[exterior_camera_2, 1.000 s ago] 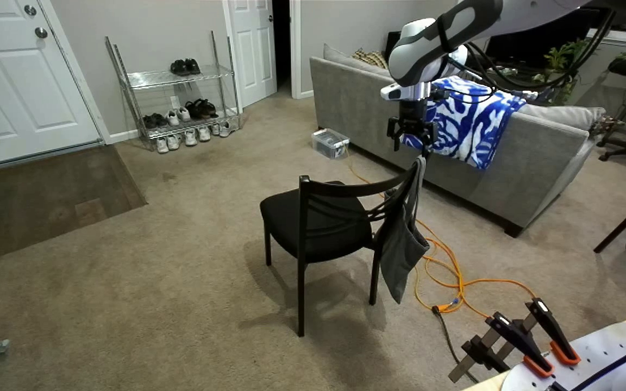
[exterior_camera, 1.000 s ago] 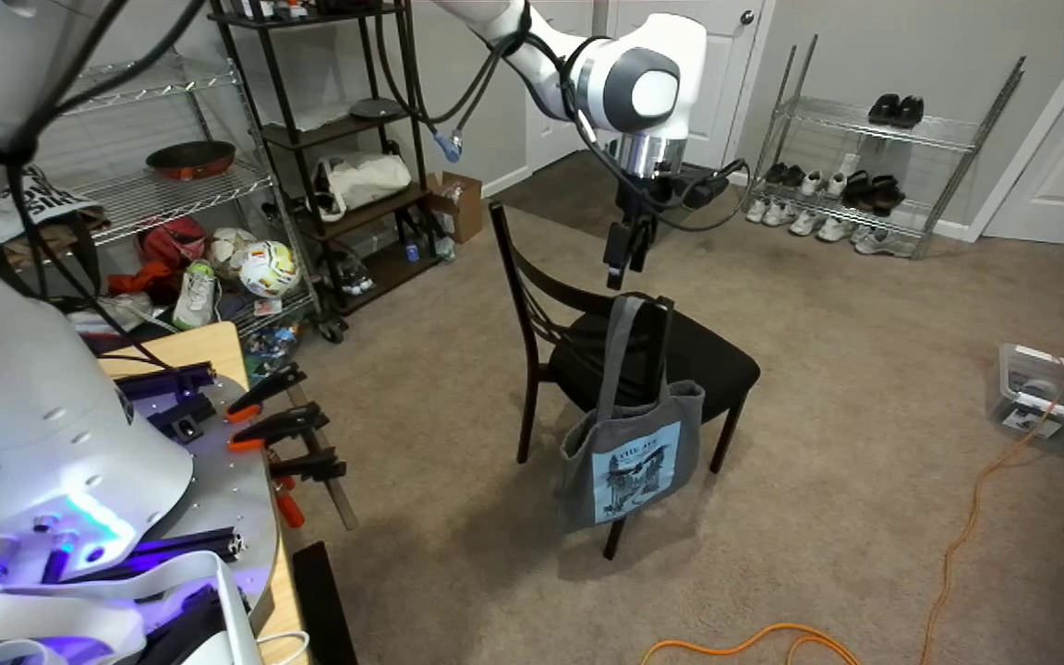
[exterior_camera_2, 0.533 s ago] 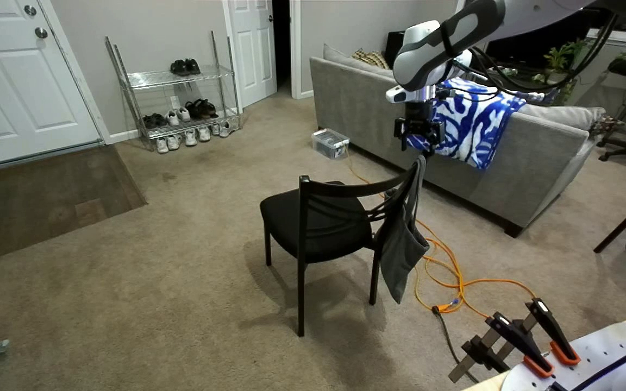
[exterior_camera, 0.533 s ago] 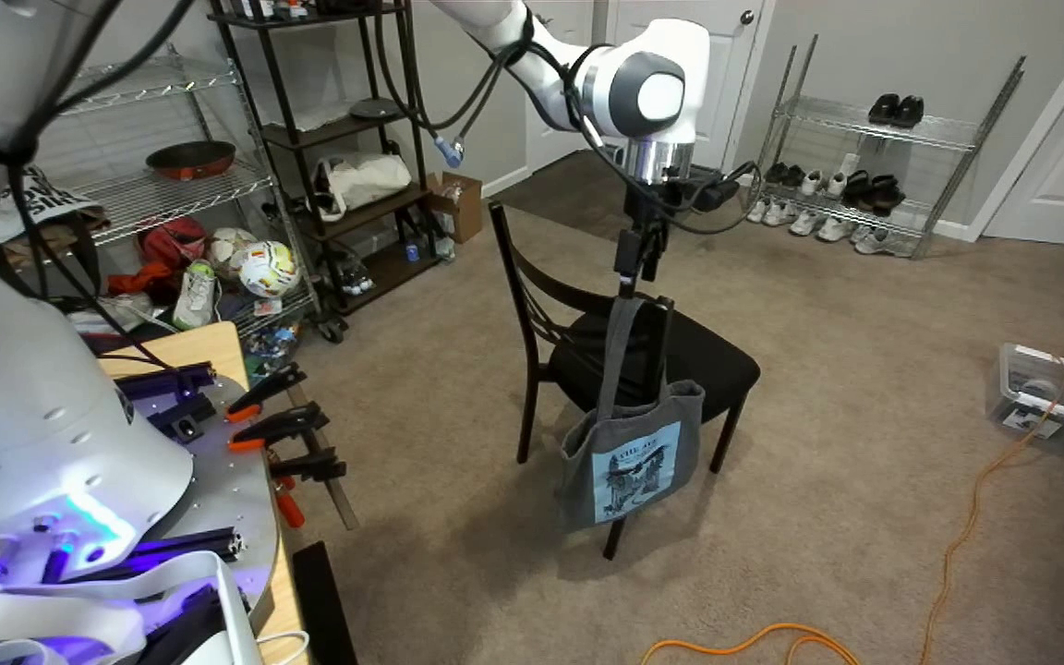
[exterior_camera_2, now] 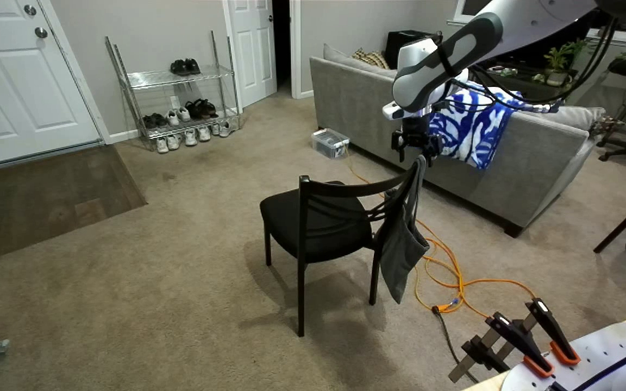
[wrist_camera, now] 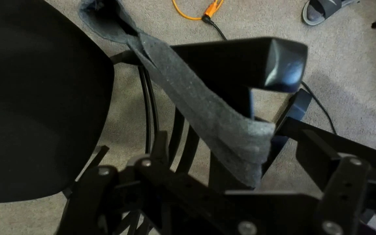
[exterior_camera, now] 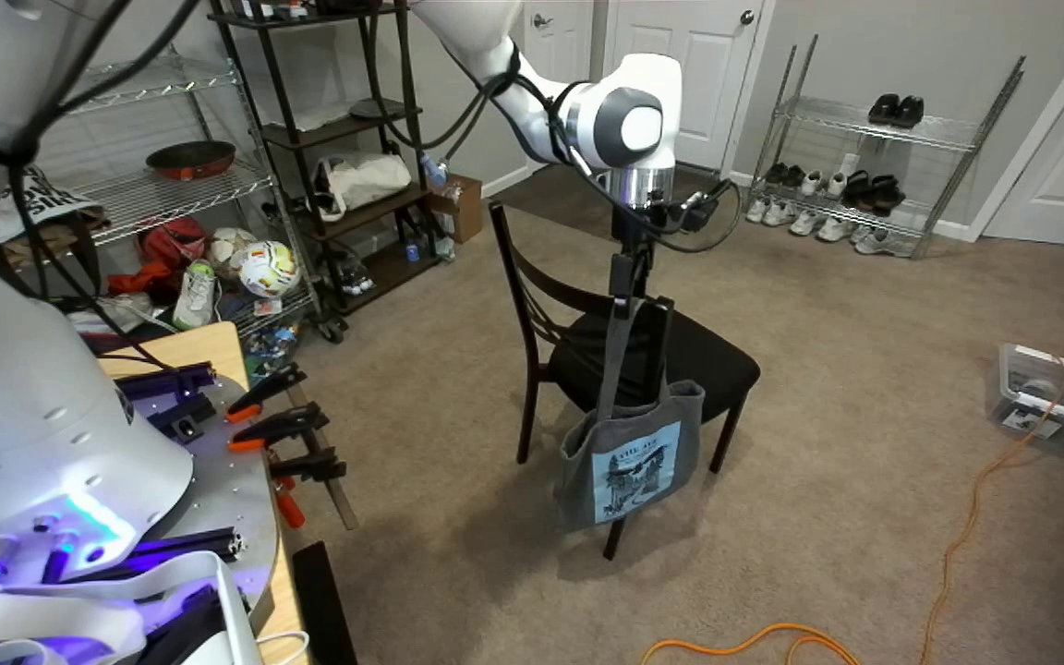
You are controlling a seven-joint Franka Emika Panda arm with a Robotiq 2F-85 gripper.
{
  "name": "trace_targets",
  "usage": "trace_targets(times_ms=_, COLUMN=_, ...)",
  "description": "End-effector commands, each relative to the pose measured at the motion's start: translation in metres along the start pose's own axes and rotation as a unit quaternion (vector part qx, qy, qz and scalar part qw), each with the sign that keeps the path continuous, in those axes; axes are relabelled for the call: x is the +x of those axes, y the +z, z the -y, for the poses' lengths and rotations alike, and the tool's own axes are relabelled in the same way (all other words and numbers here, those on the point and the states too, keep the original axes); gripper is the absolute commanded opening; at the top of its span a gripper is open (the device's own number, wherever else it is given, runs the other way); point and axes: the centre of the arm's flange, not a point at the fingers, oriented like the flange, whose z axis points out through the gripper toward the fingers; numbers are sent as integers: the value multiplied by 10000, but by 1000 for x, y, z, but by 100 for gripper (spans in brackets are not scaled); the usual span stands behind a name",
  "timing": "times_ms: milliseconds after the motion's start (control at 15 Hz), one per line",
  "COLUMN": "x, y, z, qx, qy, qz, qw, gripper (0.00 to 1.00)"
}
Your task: Move the bag from the right side of the chair to the left side
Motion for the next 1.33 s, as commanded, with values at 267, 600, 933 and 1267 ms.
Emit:
trace_targets(times_ms=267, x=4, y=-14, z=11, qx=-576, qy=-189, qz=449, qw=9972, gripper=100)
trace_targets(times_ms=600, x=8, y=-33, z=11, qx=-813, qy=-249, qz=476, qw=9952, gripper=100)
trace_targets(times_ms=933, x=15, y=-36, z=13, qx=-740, qy=-278, qz=294, qw=9964, gripper=100)
trace_targets(times_ms=1267, x=17, y=-30, z=16, qx=-659, qy=-261, qz=202, qw=9973, gripper=100)
